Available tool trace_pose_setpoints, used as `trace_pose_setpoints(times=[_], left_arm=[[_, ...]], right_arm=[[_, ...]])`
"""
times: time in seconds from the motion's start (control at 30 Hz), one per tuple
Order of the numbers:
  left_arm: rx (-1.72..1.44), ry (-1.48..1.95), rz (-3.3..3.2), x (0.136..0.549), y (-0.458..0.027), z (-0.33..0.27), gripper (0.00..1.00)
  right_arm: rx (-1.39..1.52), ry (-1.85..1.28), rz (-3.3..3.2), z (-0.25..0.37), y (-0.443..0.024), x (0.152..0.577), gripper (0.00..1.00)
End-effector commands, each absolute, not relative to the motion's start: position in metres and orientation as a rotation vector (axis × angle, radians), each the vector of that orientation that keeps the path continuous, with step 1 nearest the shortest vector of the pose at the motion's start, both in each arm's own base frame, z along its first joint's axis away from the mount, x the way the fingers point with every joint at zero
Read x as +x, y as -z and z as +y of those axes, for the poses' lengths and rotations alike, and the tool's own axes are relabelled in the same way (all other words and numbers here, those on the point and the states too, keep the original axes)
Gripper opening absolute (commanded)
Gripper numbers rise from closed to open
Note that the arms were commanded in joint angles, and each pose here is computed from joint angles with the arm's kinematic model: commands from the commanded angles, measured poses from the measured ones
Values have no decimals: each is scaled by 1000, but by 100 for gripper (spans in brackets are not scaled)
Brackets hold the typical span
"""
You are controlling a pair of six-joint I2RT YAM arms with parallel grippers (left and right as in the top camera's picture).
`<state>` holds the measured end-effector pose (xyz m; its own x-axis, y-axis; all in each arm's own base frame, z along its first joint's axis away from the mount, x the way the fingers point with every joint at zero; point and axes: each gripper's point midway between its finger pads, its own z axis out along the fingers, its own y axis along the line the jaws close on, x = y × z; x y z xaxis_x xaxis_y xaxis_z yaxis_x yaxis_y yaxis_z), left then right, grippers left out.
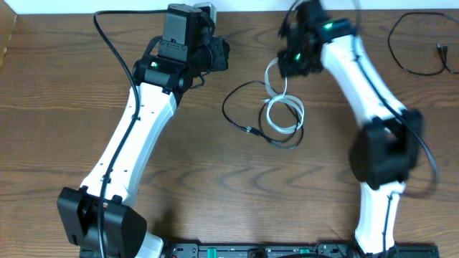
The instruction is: Untangle cables
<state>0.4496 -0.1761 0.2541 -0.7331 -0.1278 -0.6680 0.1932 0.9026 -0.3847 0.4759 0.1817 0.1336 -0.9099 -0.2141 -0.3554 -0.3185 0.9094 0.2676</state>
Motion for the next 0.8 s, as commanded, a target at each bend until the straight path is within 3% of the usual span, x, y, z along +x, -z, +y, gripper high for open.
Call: trace_pose_setpoints(times=[0.0, 0.17, 0.33, 0.6, 0.67, 0.73, 0.77], left_arm=[[30, 523, 2289, 451, -268, -167, 31], [30, 523, 2289, 451, -268, -167, 54], [30, 523, 2292, 451, -267, -167, 64], [51, 562, 2402, 433, -247, -172, 72], [78, 615, 2451, 424, -237, -182, 72], [112, 675, 2502, 413, -225, -194, 72], [128, 695, 2523, 409, -219, -200, 72]], right_arm=[[-363, -555, 2460, 186, -268, 466, 1], [-281, -594, 2282, 175, -351, 440, 1], [-234, -596, 2139, 160, -409, 417, 1], [-49, -429, 2210, 123, -398, 414, 4], [6, -409, 2236, 110, -390, 417, 17], [57, -382, 2254, 95, -383, 423, 50], [87, -372, 2261, 90, -381, 424, 60]])
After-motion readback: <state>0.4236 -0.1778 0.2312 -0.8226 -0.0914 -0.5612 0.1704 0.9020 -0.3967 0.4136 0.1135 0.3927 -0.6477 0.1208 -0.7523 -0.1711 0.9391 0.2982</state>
